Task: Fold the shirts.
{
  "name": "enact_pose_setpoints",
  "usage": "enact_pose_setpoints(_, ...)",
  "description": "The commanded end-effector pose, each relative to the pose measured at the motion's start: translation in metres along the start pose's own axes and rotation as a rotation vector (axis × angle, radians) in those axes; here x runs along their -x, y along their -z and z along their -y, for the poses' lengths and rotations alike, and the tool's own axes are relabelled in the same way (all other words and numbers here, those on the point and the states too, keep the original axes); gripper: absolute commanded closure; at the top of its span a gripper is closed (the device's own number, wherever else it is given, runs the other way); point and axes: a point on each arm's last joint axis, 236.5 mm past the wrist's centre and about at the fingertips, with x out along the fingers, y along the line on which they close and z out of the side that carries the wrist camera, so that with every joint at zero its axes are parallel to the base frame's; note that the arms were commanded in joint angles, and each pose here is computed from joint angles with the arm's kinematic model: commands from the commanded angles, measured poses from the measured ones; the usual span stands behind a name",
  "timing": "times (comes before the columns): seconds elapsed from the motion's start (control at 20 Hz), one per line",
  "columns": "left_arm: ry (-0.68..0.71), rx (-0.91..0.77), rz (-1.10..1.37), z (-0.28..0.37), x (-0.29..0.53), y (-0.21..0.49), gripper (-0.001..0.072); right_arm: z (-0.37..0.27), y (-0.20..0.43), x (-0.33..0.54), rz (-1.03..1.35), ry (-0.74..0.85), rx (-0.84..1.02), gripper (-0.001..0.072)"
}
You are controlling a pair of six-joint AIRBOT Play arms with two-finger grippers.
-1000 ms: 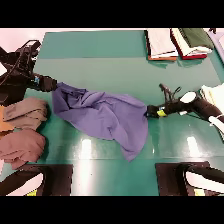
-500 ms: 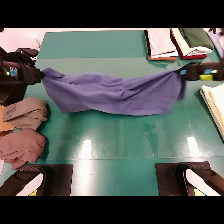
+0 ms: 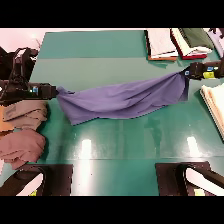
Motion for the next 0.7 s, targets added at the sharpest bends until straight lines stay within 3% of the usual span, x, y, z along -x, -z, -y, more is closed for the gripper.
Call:
enact_pose_setpoints(0.0,-0.01,0.009,0.025,-0.005,-0.007,-0.002,0.0684,0.015,0.005,-0.023,-0.052,-0.002,-0.051,0.0693)
enact_pose_setpoints(0.25,0.003,-0.019,0.119,0.008,0.021,-0.032,0.0684,-0.011,-0.015,0.02,0.083,0.005,0.034,0.0694)
enact_pose_setpoints(0.45,0.048,-0.15,0.415,0.063,0.154,-0.109,0.0684,-0.076,-0.041,0.123,0.309,0.008,0.212,0.0693)
enact_pose_setpoints(0.65,0.082,-0.276,0.648,0.115,0.292,-0.12,0.0684,-0.132,-0.047,0.222,0.523,0.042,0.33,0.0694)
